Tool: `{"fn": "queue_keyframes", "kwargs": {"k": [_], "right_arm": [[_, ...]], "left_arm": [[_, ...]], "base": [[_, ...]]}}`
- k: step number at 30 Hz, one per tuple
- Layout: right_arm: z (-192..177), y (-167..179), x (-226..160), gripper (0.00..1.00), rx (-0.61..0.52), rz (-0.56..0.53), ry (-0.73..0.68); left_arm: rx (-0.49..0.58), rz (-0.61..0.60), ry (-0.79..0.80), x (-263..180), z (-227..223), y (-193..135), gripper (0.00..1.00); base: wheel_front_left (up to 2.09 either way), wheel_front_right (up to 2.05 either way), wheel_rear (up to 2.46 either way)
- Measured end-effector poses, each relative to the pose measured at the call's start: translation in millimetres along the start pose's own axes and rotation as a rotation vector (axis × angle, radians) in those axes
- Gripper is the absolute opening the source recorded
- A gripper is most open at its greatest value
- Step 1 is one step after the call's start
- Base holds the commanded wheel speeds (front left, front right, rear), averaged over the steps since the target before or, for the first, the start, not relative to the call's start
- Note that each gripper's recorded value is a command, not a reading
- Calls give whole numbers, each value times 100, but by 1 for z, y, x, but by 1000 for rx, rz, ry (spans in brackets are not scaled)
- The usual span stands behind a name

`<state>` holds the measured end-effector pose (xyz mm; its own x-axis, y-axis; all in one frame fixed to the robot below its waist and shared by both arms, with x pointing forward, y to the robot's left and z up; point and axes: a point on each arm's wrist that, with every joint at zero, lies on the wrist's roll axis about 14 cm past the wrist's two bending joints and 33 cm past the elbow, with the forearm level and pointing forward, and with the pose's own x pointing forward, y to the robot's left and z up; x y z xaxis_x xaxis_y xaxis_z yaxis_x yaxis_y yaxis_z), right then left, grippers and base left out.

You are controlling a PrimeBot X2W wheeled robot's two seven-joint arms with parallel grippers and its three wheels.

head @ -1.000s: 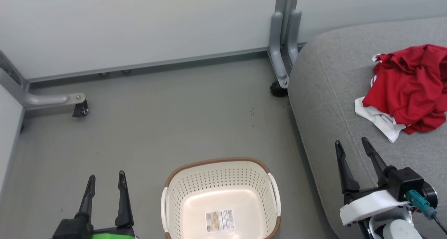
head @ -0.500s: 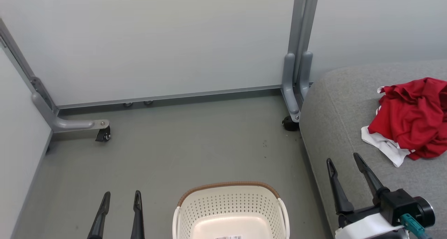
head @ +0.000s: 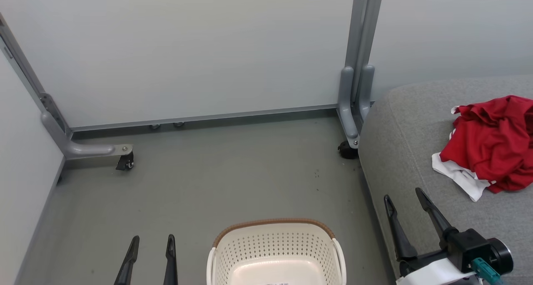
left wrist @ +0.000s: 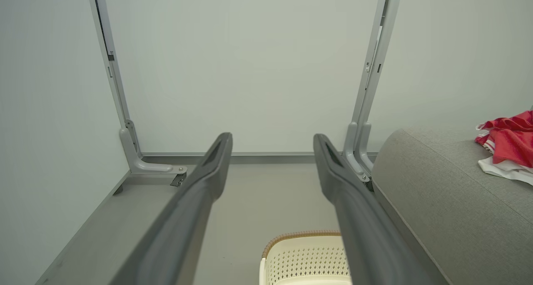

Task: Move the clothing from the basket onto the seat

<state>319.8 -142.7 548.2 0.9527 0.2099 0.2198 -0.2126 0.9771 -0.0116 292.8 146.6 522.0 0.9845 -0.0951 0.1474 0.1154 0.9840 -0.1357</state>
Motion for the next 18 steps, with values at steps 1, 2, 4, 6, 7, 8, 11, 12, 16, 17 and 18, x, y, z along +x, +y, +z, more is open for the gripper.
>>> {"fn": "queue_keyframes", "kwargs": {"k": [1,2,4,6,7,8,11,12,16,17,18], "right_arm": [[0,0,0,100,0,0,0],[0,1,0,100,1,2,1],[-1,1,0,100,1,5,4],[-5,2,0,0,3,7,15],[-8,2,-1,0,5,6,26],[-11,3,-2,0,7,6,35],[-16,1,-5,0,57,-9,54],[-17,0,-5,0,79,-18,57],[-22,-6,-5,0,164,-50,75],[-23,-7,-5,0,185,-57,77],[-24,-9,-4,0,201,-63,79]], "left_arm": [[-1,1,0,0,0,0,100],[-2,2,1,0,0,0,100],[-1,7,5,0,-2,1,100],[1,18,19,-2,-6,3,0],[1,20,30,-3,-9,4,0],[0,21,38,-3,-12,4,0],[-42,34,50,-3,-15,6,0],[-66,43,54,-3,-15,7,0],[-146,70,76,-3,-21,12,0],[-164,75,83,-2,-22,13,0],[-181,80,86,-2,-23,14,0]], "base": [[0,0,0],[0,0,0],[0,0,0],[0,0,0],[0,0,0],[0,0,0],[0,0,0],[0,0,0],[0,0,0],[0,0,0],[0,0,0]]}}
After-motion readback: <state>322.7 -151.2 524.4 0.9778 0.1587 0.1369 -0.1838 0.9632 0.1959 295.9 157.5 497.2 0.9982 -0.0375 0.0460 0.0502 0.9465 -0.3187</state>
